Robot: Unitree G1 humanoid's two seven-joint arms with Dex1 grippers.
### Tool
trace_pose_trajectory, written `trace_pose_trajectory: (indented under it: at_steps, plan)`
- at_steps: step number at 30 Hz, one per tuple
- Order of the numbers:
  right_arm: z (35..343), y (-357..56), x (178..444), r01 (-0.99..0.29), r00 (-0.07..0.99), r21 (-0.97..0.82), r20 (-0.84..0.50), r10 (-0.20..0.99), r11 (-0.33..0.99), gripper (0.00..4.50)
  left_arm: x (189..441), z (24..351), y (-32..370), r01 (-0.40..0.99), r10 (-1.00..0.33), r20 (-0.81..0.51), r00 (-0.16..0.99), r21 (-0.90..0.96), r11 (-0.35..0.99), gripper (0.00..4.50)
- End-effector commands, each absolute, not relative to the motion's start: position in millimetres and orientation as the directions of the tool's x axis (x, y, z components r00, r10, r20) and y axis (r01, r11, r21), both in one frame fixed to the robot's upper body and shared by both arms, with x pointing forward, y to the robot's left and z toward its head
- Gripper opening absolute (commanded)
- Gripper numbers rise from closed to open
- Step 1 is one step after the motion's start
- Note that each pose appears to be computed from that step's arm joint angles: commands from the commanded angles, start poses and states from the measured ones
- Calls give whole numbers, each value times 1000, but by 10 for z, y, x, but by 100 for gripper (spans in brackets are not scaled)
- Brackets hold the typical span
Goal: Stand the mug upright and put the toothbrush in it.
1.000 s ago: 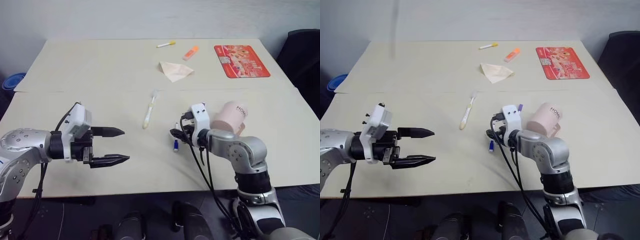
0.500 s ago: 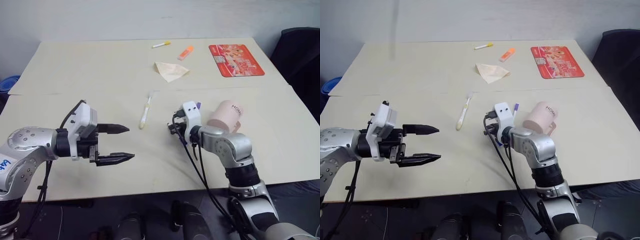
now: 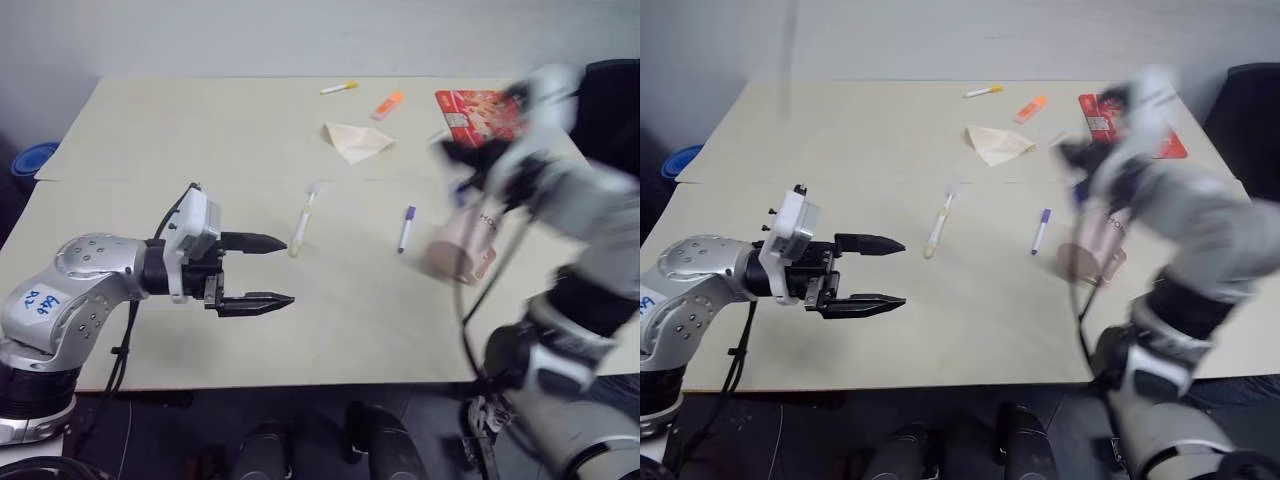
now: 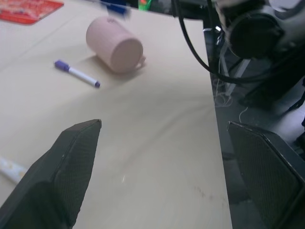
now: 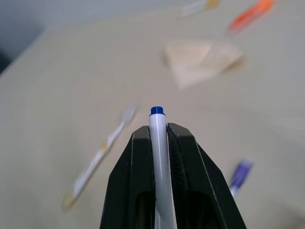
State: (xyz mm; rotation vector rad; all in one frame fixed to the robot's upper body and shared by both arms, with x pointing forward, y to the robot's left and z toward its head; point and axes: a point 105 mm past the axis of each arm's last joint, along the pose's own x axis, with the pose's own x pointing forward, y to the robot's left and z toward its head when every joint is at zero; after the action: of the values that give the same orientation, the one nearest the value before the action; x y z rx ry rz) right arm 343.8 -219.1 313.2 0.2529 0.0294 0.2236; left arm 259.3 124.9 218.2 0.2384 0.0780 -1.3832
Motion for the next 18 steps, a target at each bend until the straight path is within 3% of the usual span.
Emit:
trace_pose_trajectory:
  at_steps: [1, 6, 10, 14, 18]
  plan:
    - [2990, -2902, 3244, 22, 997, 312, -71, 1, 950, 8, 2616, 2265, 1174, 975, -970, -176, 167, 173, 137, 450]
    - [2416, -3509, 3123, 263, 958, 311, -197, -208, 913, 8, 2663, 2271, 1121, 976, -974, -179, 140, 190, 105, 450]
    - [1934, -3520, 3194, 288, 945, 376, -263, -196, 881, 8, 2700, 2321, 1082, 973, -976, -176, 131, 211, 93, 450]
    - [1656, -3529, 3228, 294, 933, 298, -296, -205, 908, 144, 2691, 2340, 1067, 973, -975, -187, 118, 217, 76, 450]
    - [1703, -3584, 3167, 272, 929, 120, -292, -228, 955, 282, 2681, 2341, 1071, 973, -974, -192, 120, 218, 77, 450]
